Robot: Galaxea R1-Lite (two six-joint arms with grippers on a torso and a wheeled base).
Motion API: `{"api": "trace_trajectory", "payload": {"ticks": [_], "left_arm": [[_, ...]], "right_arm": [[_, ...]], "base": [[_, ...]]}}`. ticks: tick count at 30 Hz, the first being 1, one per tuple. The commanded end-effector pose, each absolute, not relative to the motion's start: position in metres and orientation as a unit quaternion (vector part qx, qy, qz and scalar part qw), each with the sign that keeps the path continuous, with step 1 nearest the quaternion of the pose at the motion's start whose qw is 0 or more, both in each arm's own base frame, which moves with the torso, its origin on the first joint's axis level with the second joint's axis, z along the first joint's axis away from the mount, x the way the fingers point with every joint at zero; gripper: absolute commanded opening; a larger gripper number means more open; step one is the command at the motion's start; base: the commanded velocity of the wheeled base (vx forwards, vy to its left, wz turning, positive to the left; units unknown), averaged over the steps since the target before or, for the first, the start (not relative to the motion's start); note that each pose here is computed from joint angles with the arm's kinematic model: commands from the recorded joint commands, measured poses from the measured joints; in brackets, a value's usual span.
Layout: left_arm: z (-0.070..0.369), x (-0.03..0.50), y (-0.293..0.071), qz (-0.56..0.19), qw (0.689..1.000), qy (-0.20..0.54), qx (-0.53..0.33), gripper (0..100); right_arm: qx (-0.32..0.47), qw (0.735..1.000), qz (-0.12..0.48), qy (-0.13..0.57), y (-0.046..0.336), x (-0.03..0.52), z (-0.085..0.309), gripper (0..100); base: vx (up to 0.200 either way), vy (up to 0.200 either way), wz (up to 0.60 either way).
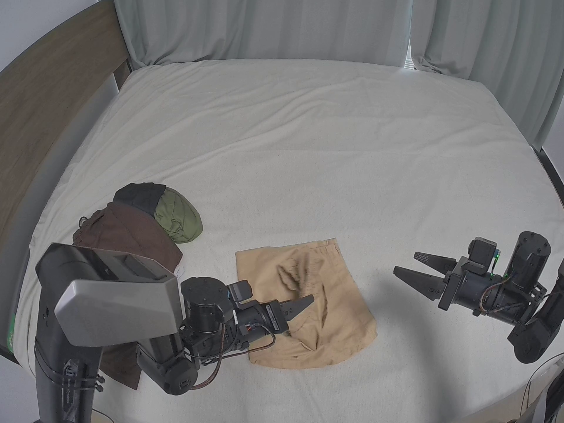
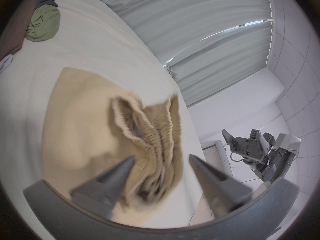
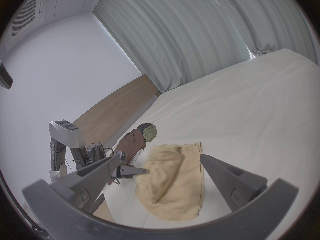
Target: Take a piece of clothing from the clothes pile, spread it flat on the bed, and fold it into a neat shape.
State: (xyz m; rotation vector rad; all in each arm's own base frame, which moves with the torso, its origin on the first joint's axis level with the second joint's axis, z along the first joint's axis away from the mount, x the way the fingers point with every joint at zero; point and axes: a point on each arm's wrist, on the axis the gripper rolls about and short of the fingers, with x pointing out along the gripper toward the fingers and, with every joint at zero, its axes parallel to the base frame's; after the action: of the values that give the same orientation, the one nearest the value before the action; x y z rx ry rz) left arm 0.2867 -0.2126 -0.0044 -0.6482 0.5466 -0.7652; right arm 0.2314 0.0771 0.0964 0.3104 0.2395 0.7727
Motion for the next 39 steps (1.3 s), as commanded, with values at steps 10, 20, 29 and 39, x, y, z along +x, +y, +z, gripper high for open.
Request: {"api": "trace_trajectory", "payload": {"ticks": [10,20,29,39], "left_arm": [[-0.002,0.290,-0.199,-0.340,0.854,0.251,-0.304,100],[0.034,0.288,-0.150,-0.327,0.910,0.171,-0.187,100],[0.045,0.271,-0.114,-0.332,0.928,0.145,-0.083,100],[0.076,0.259,-0.071,-0.337,0.938,0.083,-0.021,100]], "right_arm": [[0.149,0.907,0.376,0.120,0.077,0.230,0.095,100],[0.148,0.904,0.378,0.134,0.079,0.229,0.089,100],[0.149,0.902,0.375,0.152,0.079,0.226,0.082,100],[0.132,0.903,0.373,0.170,0.078,0.222,0.072,100]], "base": [[0.000,0.000,0.00],[0.000,0.000,0.00],[0.000,0.000,0.00],[0.000,0.000,0.00]]}}
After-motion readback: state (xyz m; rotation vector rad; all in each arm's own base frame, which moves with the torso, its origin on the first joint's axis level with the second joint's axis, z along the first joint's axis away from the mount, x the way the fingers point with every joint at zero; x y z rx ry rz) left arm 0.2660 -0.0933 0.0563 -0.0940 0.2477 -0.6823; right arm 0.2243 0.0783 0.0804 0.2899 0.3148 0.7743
